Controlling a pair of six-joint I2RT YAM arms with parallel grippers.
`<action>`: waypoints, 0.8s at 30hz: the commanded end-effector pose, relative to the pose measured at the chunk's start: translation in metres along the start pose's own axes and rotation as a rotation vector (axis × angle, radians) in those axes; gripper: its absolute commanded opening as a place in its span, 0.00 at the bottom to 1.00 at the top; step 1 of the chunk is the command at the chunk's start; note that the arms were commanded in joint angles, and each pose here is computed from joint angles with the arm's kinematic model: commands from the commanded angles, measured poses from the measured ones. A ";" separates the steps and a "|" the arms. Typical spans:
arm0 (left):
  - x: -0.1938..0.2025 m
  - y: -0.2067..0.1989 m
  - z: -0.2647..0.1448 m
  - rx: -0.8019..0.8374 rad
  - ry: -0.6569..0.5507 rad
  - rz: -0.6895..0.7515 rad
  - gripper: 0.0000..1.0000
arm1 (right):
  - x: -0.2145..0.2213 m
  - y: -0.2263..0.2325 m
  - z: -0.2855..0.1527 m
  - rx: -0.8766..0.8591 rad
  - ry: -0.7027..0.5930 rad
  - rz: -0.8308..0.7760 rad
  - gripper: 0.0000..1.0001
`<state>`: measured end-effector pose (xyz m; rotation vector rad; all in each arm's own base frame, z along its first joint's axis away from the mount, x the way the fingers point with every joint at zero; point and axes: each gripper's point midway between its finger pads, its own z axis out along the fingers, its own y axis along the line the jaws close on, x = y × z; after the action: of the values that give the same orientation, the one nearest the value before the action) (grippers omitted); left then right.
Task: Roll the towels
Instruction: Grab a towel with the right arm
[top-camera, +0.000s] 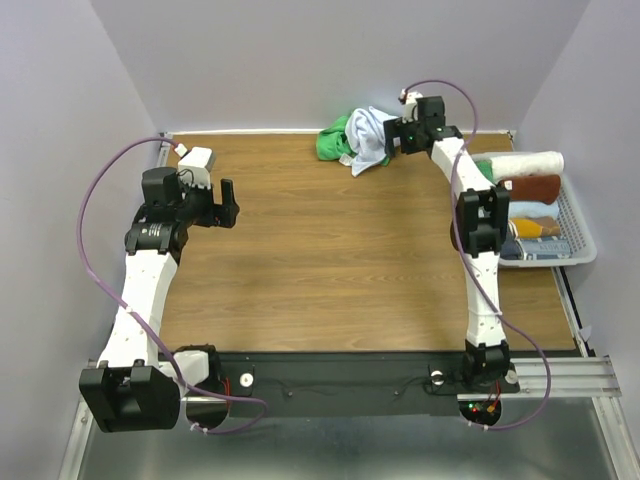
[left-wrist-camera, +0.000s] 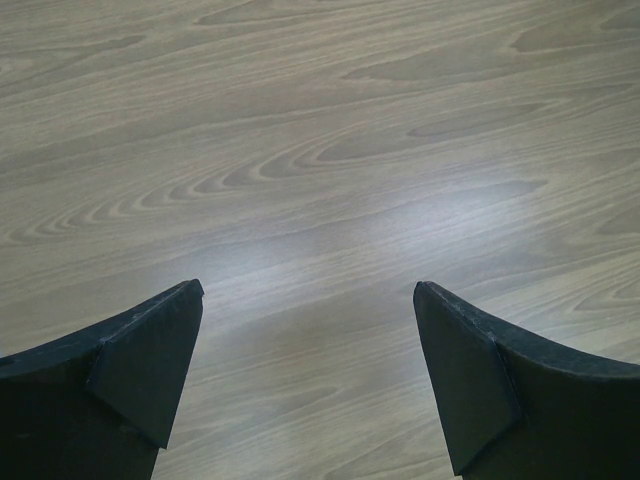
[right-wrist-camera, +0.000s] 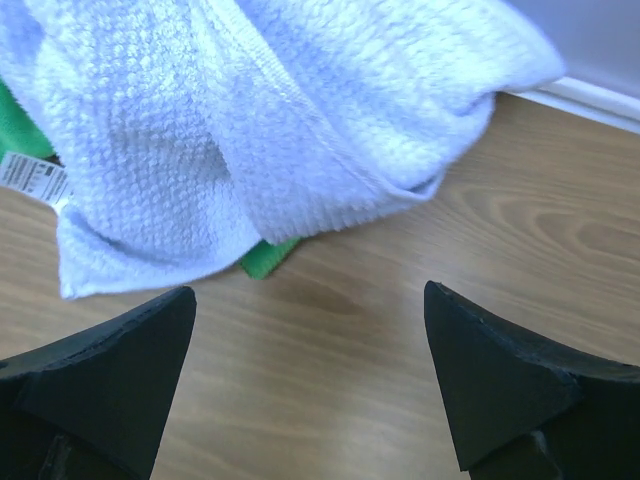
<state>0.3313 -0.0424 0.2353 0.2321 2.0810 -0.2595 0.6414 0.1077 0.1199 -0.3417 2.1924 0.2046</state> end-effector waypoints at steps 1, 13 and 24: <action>0.002 -0.003 -0.001 0.006 0.008 -0.010 0.99 | -0.039 -0.018 0.020 0.133 -0.191 0.022 1.00; 0.002 0.003 -0.003 -0.025 0.021 -0.003 0.99 | -0.063 -0.023 0.046 0.199 -0.360 0.032 0.39; -0.013 -0.003 -0.007 -0.003 -0.022 -0.025 0.99 | -0.180 0.026 -0.087 -0.002 -0.602 0.002 0.01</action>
<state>0.3267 -0.0392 0.2217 0.1973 2.1458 -0.2545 0.6961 0.1170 0.1297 -0.1965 1.9390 0.1447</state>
